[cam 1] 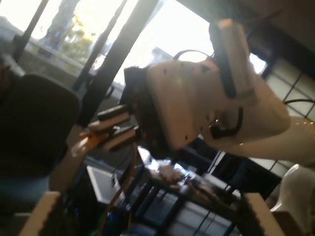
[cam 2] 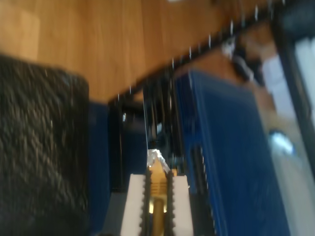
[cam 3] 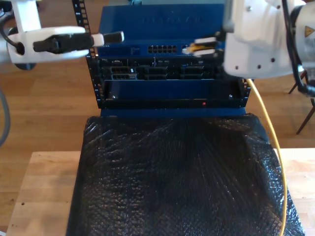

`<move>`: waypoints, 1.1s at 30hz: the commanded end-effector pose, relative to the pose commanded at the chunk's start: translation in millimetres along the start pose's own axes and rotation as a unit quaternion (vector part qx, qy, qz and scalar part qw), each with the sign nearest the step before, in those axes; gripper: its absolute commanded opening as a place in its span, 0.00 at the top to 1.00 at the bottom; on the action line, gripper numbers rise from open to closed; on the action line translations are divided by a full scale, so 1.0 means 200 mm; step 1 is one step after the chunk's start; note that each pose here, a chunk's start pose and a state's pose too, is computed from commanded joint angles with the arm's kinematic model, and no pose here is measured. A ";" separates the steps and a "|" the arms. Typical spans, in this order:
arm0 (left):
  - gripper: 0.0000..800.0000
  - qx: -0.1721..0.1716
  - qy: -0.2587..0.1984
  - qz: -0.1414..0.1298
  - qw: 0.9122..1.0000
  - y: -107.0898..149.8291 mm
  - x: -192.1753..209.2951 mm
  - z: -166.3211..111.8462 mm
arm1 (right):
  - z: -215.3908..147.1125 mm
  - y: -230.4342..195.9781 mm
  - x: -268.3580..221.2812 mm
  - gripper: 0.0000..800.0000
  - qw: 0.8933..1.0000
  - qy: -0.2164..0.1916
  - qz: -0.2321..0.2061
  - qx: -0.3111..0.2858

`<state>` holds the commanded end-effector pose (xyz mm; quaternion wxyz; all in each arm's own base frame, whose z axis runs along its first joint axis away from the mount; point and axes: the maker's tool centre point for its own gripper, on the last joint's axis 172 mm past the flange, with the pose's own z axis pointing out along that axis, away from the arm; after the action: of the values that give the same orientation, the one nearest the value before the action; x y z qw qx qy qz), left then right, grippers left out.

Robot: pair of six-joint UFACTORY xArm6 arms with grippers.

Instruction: Grab the cable and plug it in

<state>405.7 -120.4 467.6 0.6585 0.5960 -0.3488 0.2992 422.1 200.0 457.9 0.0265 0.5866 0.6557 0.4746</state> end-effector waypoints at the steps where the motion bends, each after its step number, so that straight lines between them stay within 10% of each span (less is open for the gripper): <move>1: 0.00 0.007 -0.007 -0.004 1.000 -0.02 -0.03 -0.01 | 0.00 0.00 -0.02 1.00 1.000 -0.003 0.002 0.003; 16: 0.00 0.112 -0.182 0.034 0.976 -0.05 -0.34 -0.20 | -0.02 0.03 -0.50 1.00 0.995 -0.074 0.072 0.003; 33: 0.00 0.164 -0.396 0.050 0.902 0.12 -0.77 -0.59 | 0.17 -0.27 -0.85 1.00 0.981 -0.132 0.106 0.093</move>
<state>310.6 3.5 350.4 0.3436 0.7465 -0.5562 0.1238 454.7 92.3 315.3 0.0080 0.7101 0.6219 0.3301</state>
